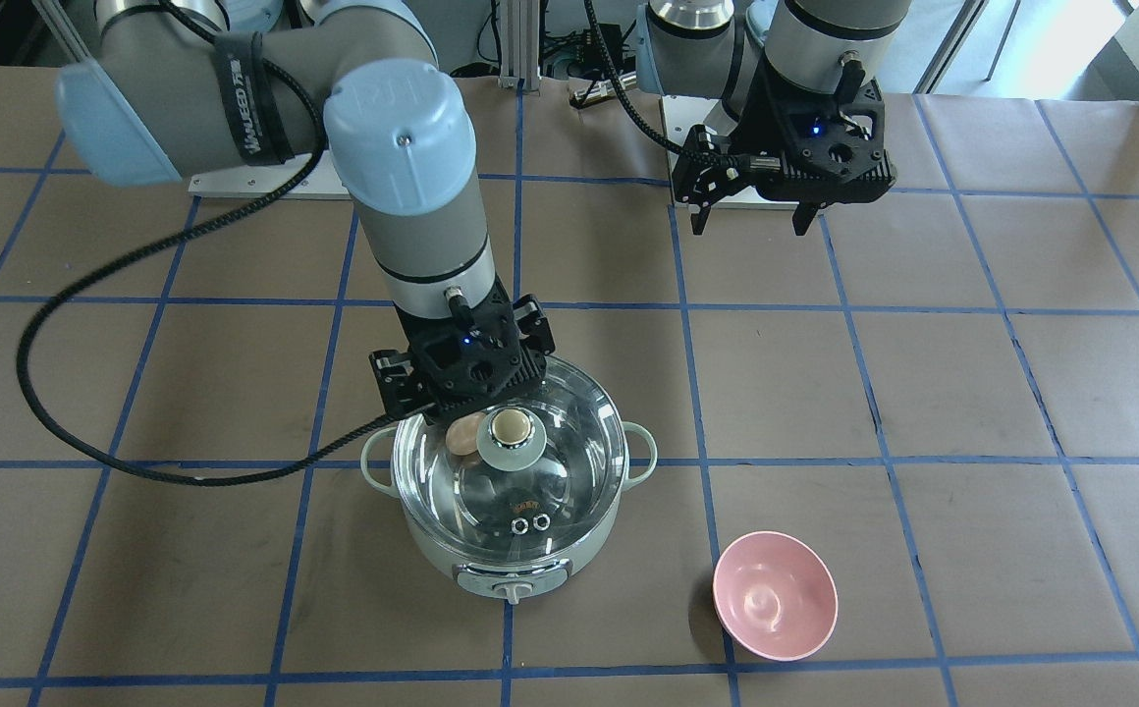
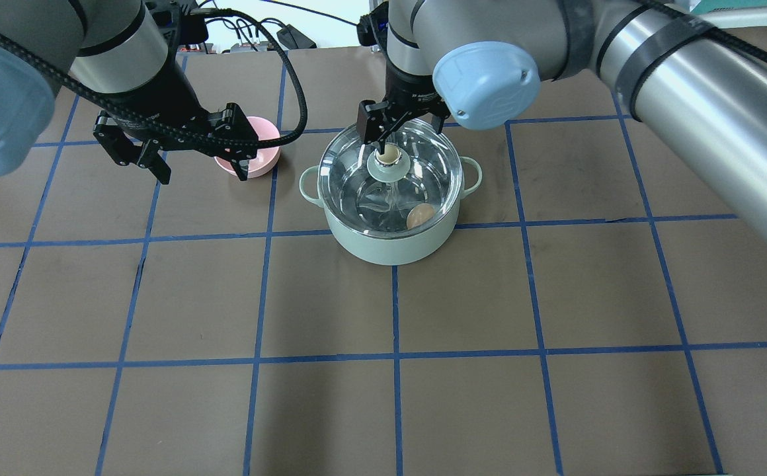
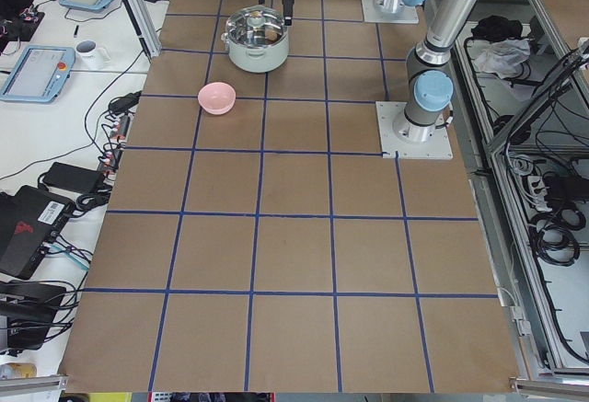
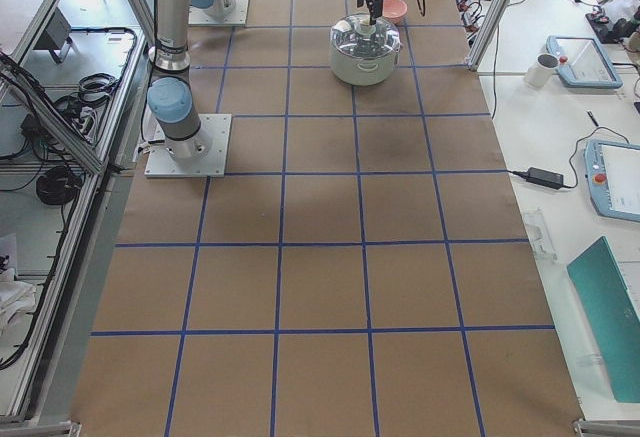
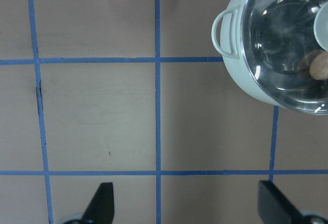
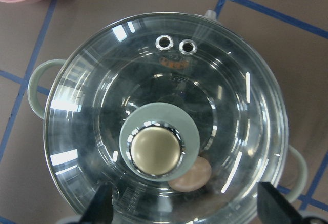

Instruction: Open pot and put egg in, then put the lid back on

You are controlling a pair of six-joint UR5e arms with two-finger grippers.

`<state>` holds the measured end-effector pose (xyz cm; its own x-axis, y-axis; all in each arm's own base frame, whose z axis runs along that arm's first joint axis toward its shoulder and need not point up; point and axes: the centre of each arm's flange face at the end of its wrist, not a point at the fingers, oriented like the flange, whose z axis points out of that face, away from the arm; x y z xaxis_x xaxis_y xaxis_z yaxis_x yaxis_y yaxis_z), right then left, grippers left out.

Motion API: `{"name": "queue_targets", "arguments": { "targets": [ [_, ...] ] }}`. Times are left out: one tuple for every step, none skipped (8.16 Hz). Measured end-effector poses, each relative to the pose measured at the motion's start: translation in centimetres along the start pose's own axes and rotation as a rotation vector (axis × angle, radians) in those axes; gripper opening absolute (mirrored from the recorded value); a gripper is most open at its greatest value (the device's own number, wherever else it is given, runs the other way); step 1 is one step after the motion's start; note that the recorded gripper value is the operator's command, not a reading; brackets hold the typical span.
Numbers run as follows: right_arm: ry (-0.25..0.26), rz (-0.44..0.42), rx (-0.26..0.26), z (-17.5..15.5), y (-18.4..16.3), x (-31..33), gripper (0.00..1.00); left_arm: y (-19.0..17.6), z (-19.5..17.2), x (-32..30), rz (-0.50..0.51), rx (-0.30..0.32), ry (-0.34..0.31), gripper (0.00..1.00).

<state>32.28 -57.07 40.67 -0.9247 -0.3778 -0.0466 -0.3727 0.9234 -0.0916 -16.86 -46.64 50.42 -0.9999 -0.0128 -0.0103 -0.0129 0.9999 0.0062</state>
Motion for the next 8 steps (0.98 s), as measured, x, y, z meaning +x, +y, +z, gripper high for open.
{"name": "queue_targets", "arguments": {
  "targets": [
    [0.033, 0.045, 0.006, -2.5, 1.0, 2.0, 1.0, 0.0, 0.0, 0.0, 0.0, 0.0, 0.0, 1.0],
    [0.048, 0.117, 0.004, -5.1, 2.3, 5.3, 1.0, 0.0, 0.0, 0.0, 0.0, 0.0, 0.0, 1.0],
    [0.058, 0.197, -0.005, -7.6, 3.8, 9.1, 1.0, 0.0, 0.0, 0.0, -0.001, 0.0, 0.0, 1.0],
    [0.067, 0.272, -0.02, -9.7, 5.7, 12.5, 1.0, 0.0, 0.0, -0.1, -0.001, 0.0, 0.0, 1.0],
    [0.073, 0.336, -0.039, -11.3, 7.4, 15.1, 1.0, 0.0, 0.0, -0.1, -0.001, 0.0, 0.0, 1.0],
    [0.076, 0.378, -0.048, -12.6, 8.8, 16.5, 1.0, 0.0, 0.0, -0.1, -0.002, 0.001, 0.0, 1.0],
    [0.077, 0.4, -0.053, -13.4, 9.7, 17.1, 1.0, -0.1, 0.0, -0.1, -0.003, 0.002, 0.0, 1.0],
    [0.077, 0.409, -0.059, -13.7, 10.1, 17.3, 1.0, -0.1, -0.1, -0.2, -0.005, 0.002, 0.0, 1.0]
  ]
}}
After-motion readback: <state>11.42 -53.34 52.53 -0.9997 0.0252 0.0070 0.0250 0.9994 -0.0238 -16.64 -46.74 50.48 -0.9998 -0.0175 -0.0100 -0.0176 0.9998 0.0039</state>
